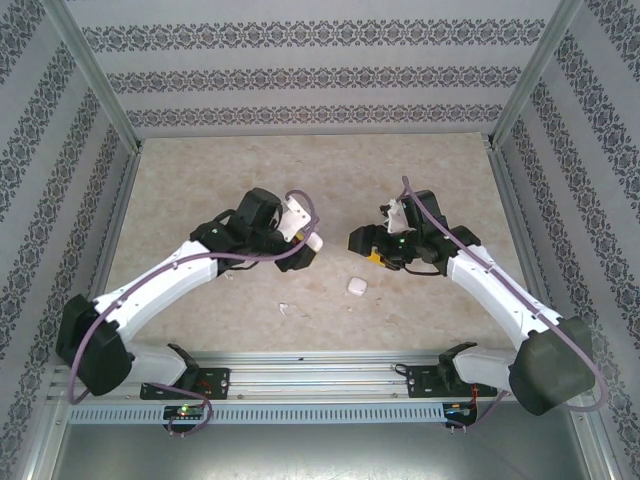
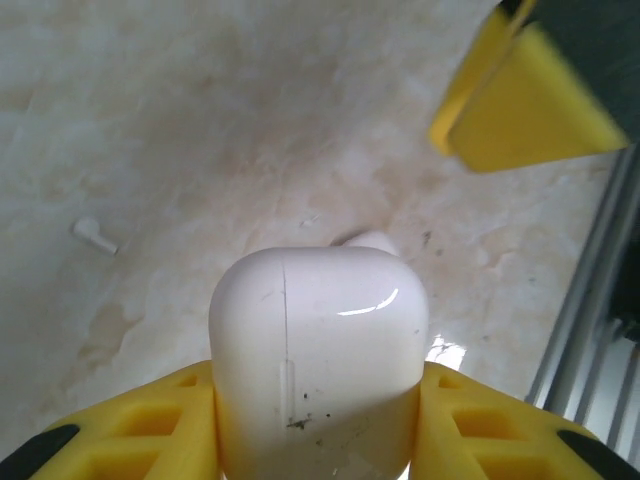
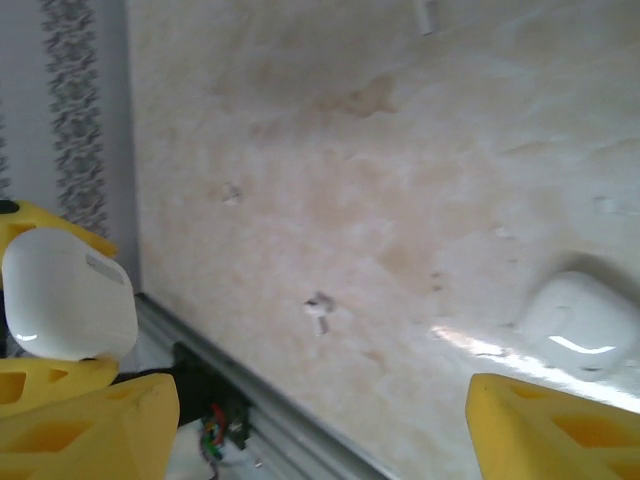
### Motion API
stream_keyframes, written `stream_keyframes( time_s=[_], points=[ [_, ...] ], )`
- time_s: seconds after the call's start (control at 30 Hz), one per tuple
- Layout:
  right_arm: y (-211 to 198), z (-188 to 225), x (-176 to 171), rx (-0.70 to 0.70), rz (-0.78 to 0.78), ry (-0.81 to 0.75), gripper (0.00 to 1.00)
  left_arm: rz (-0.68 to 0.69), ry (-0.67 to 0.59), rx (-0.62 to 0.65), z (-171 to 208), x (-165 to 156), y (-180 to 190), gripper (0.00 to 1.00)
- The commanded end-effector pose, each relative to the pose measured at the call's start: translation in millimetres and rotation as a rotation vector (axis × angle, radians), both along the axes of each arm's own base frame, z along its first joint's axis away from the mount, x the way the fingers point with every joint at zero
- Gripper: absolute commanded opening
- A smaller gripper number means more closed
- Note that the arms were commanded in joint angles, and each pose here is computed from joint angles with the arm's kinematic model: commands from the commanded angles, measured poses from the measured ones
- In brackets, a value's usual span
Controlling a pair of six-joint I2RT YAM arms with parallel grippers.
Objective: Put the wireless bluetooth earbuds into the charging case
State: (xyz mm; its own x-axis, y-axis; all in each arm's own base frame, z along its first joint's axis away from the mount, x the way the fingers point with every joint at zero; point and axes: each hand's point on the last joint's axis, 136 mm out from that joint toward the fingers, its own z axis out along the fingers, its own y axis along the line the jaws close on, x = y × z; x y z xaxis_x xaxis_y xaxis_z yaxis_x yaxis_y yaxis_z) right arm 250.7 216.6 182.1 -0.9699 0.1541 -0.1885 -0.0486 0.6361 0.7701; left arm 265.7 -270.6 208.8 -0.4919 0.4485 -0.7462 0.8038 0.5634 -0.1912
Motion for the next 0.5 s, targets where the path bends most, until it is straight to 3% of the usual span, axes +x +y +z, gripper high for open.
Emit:
stream_keyframes(
  time_s=[0.0, 0.2, 0.47],
  points=[
    [26, 47, -10, 0.134, 0.097, -0.064, 0.76, -0.135, -0.147, -0.104, 32, -14, -13, 0.27],
    [47, 80, -17, 0.177, 0.183, -0.108, 0.80, -0.184, -0.173, -0.130, 46, -23, -15, 0.28],
    [70, 88, -23, 0.179, 0.276, -0.105, 0.81, -0.200, -0.160, -0.126, 49, -25, -16, 0.28]
  ],
)
